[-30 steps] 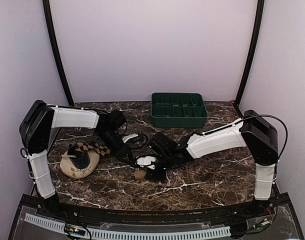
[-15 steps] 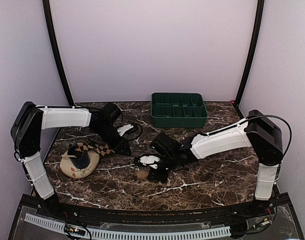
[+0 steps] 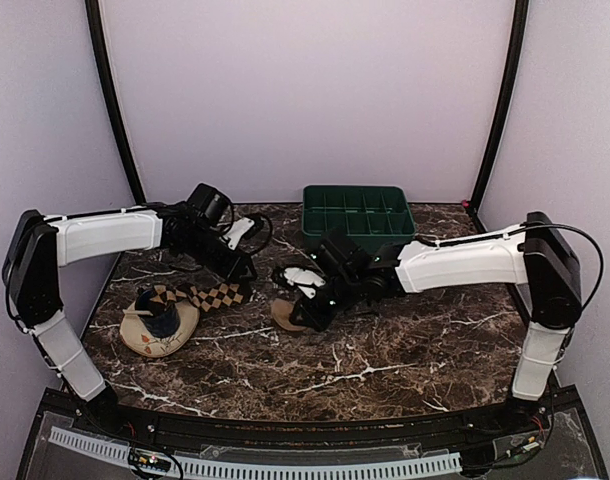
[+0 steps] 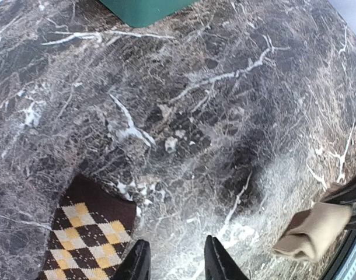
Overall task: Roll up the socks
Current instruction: Pick up the sock from the center of the board, then place the sock in the storage box.
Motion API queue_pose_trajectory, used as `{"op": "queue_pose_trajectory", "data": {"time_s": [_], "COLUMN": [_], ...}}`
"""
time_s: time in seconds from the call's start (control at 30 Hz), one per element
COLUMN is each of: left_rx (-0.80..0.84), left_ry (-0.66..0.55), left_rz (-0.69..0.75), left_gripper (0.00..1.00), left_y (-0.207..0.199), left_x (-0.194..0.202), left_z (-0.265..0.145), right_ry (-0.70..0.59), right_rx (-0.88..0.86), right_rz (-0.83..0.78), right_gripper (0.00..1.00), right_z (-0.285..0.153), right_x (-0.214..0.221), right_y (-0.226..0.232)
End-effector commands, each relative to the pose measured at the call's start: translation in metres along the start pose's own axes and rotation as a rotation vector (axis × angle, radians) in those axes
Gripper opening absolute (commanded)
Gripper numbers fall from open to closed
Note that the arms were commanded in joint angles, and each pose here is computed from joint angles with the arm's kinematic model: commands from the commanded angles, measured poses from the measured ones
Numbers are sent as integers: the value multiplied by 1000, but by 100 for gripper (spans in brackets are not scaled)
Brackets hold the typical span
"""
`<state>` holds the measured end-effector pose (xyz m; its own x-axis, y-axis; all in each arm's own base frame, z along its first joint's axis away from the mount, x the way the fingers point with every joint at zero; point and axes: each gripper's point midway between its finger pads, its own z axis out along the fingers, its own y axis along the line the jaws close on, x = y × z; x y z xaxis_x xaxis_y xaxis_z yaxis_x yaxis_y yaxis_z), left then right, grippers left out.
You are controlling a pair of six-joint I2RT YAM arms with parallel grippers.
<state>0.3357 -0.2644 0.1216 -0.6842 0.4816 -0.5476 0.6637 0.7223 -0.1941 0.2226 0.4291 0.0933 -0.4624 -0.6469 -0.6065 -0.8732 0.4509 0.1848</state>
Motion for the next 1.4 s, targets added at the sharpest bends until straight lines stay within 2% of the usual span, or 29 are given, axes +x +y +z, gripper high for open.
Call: {"op": "queue_pose_trajectory", "data": {"time_s": [0.0, 0.3, 0.6, 0.97, 1.37], "left_rx": [-39, -90, -79, -119, -143], "left_ry": [-66, -133, -200, -302, -332], "left_rz": [-16, -17, -39, -66, -66], "left_gripper": [35, 36, 37, 38, 39], "left_y": [5, 13, 14, 25, 33], "left_x": [-11, -21, -41, -72, -87], "left_z": [-15, -25, -19, -13, -4], "right_ry": [-196, -380, -449, -412, -288], "right_rx": [112, 427, 709, 917, 977], "right_rz": [89, 213, 304, 395, 492], "right_gripper": [0, 0, 0, 0, 0], "right_z": [-47, -113, -146, -147, -135], "right_x": [-69, -129, -134, -110, -75], "right_y": [-26, -118, -214, -316, -371]}}
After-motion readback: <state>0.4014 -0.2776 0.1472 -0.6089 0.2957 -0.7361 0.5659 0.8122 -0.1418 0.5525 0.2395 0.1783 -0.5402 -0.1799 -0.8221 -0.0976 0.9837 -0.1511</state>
